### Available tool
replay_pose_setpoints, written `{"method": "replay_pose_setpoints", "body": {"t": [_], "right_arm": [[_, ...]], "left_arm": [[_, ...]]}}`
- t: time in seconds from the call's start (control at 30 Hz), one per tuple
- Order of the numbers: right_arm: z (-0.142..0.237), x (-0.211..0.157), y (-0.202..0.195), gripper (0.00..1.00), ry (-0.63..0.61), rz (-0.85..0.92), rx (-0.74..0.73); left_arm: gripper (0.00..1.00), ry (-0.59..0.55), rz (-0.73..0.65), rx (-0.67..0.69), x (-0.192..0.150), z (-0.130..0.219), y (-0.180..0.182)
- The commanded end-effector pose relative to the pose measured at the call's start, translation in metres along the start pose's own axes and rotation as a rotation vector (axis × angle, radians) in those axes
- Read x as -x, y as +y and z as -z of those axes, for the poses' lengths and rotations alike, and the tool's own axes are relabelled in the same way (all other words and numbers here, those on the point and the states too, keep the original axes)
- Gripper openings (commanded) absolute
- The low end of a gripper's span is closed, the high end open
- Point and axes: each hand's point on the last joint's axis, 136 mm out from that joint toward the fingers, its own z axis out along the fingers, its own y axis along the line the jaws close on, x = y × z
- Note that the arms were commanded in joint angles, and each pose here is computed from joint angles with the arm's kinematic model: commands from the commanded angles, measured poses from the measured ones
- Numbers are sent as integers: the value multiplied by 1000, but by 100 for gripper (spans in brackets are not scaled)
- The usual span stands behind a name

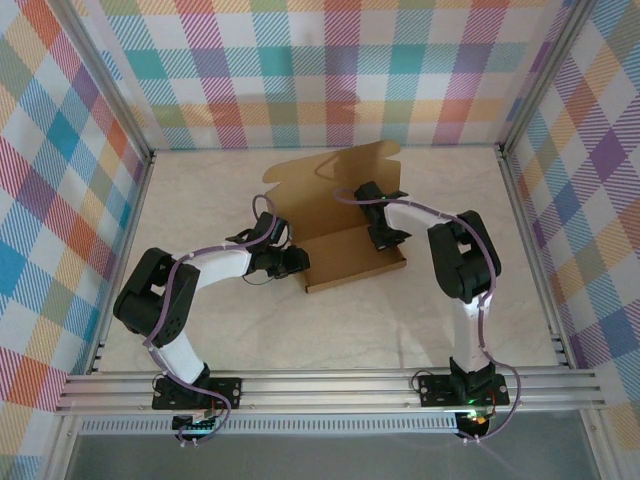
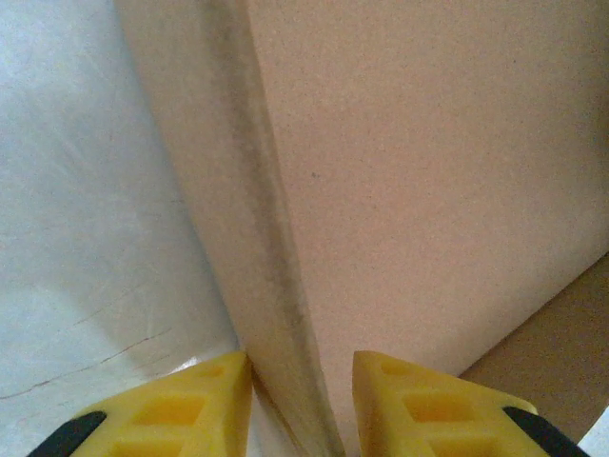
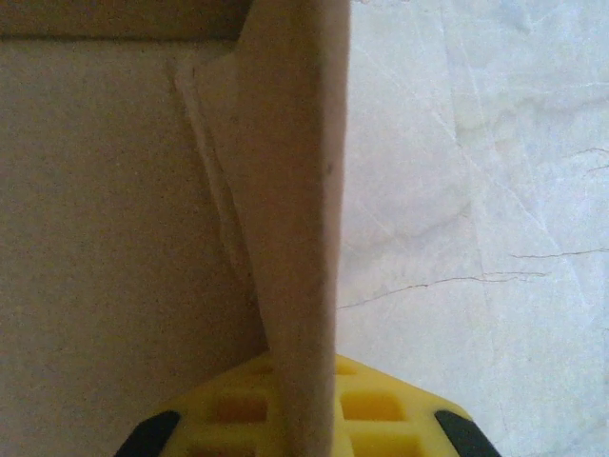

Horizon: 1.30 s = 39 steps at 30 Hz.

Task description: Fold the paper box

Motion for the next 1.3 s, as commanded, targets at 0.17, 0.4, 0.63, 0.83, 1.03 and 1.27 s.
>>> {"method": "replay_pose_setpoints", "body": {"t": [0.17, 0.4, 0.63, 0.83, 1.03, 1.27], "right_arm": [[-3, -18, 2, 20, 12, 12, 47], [34, 6, 12, 58, -144, -91, 243], [51, 0, 14, 83, -217, -130, 336], [73, -2, 5, 85, -320, -218, 435], [86, -8, -9, 85, -423, -316, 494], [111, 0, -46, 86, -522, -350, 584]], "left_arm": [[32, 13, -51, -29, -2, 5, -14], [33, 0, -68, -17, 1, 11, -15], [35, -10, -75, -15, 2, 15, -16], [41, -42, -87, -19, 6, 21, -19], [50, -73, -92, -15, 10, 27, -19], [71, -242, -194, 69, 36, 72, -22]]}}
